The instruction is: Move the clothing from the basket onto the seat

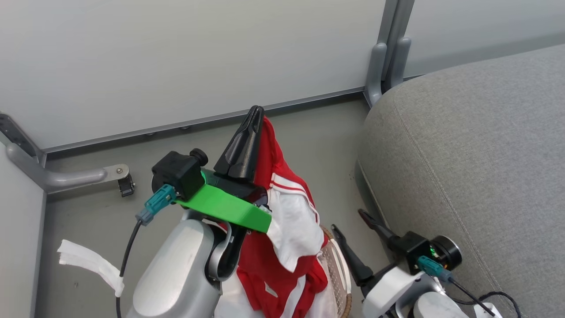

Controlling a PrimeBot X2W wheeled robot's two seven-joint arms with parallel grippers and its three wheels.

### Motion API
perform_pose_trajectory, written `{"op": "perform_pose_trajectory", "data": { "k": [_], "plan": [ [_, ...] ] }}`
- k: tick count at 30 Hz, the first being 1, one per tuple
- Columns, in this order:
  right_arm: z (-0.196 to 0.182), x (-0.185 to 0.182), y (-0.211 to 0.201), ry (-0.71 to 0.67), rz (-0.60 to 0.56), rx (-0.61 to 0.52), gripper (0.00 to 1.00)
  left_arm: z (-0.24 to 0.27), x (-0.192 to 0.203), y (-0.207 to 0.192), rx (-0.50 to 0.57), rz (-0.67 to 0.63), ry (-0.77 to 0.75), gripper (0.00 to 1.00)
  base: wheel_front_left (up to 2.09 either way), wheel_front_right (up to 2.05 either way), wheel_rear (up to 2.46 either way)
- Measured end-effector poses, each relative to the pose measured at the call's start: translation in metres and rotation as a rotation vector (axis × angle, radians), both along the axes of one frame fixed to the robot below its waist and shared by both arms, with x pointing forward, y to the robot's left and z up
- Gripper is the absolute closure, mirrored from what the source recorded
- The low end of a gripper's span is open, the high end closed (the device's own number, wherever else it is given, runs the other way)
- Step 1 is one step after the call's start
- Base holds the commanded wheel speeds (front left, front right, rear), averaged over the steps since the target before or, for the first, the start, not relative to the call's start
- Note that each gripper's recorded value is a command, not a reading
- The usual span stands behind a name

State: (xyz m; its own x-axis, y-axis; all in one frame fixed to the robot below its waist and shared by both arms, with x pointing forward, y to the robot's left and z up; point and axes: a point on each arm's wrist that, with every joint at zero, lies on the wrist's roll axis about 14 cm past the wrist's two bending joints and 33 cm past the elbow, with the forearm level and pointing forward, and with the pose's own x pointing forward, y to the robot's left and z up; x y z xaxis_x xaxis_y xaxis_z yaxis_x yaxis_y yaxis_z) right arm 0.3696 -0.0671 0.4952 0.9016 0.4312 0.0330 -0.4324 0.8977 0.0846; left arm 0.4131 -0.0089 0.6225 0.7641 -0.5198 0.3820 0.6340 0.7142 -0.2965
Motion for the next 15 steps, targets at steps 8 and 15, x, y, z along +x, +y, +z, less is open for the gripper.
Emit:
{"op": "perform_pose_trajectory", "data": {
  "k": [8,15],
  "plan": [
    [0.033,-0.002,0.061,-0.106,0.218,-0.027,0.00,0.004,-0.011,-0.006,0.006,-0.026,-0.015,1.00,0.00,0.00,0.00],
    [0.051,0.007,0.082,-0.172,0.276,-0.074,0.00,0.004,-0.018,-0.008,0.013,-0.040,-0.016,1.00,0.00,0.00,0.00]
  ]
}}
